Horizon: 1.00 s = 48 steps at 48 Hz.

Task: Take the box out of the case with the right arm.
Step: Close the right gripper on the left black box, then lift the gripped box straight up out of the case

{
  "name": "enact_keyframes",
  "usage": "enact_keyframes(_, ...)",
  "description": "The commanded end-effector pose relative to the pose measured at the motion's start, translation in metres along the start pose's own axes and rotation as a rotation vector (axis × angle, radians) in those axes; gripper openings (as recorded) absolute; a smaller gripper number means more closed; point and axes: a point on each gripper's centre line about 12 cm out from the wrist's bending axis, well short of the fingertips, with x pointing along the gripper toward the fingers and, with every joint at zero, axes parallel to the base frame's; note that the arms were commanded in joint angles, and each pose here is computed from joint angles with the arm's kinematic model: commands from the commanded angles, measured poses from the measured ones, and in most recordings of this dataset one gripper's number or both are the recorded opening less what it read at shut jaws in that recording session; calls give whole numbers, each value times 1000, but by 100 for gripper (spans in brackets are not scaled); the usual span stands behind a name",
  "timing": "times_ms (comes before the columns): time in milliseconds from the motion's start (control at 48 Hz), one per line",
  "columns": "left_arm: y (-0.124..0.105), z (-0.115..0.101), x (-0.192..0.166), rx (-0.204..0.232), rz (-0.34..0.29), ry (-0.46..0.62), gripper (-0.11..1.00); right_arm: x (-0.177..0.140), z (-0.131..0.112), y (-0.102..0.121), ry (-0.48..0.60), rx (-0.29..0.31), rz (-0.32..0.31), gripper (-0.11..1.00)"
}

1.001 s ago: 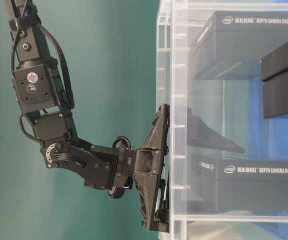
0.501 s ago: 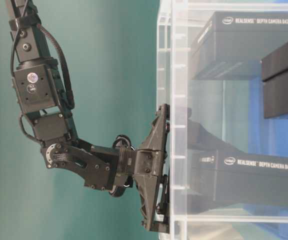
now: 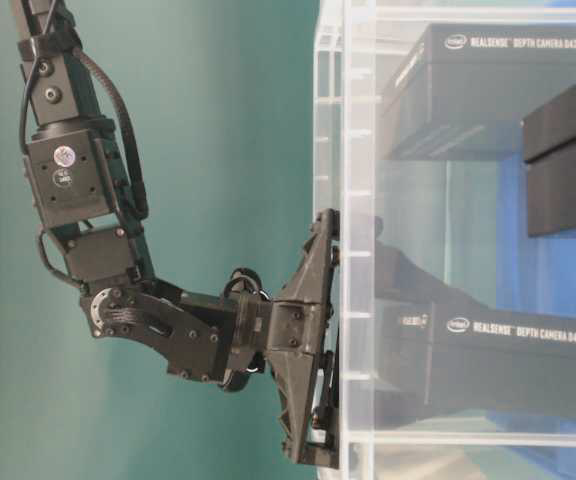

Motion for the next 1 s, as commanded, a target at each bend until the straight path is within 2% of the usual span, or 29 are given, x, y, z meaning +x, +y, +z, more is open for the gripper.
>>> enact_keyframes(0,0,3,-3,-2,-1,-15,0,-35,2,10,-14,6,62,68)
enact_keyframes(250,0,4,-2,0,-1,-14,0,-80,4,9,-17,20,61,68)
enact_keyframes(459,0,4,-2,0,-1,-14,0,-121,9,15,-38,23,97,68)
enact_keyframes(834,0,4,-2,-2,-1,-14,0,-192,18,15,-92,37,86,68)
enact_keyframes(980,0,4,-2,-2,-1,-14,0,-208,20,15,-103,42,101,68)
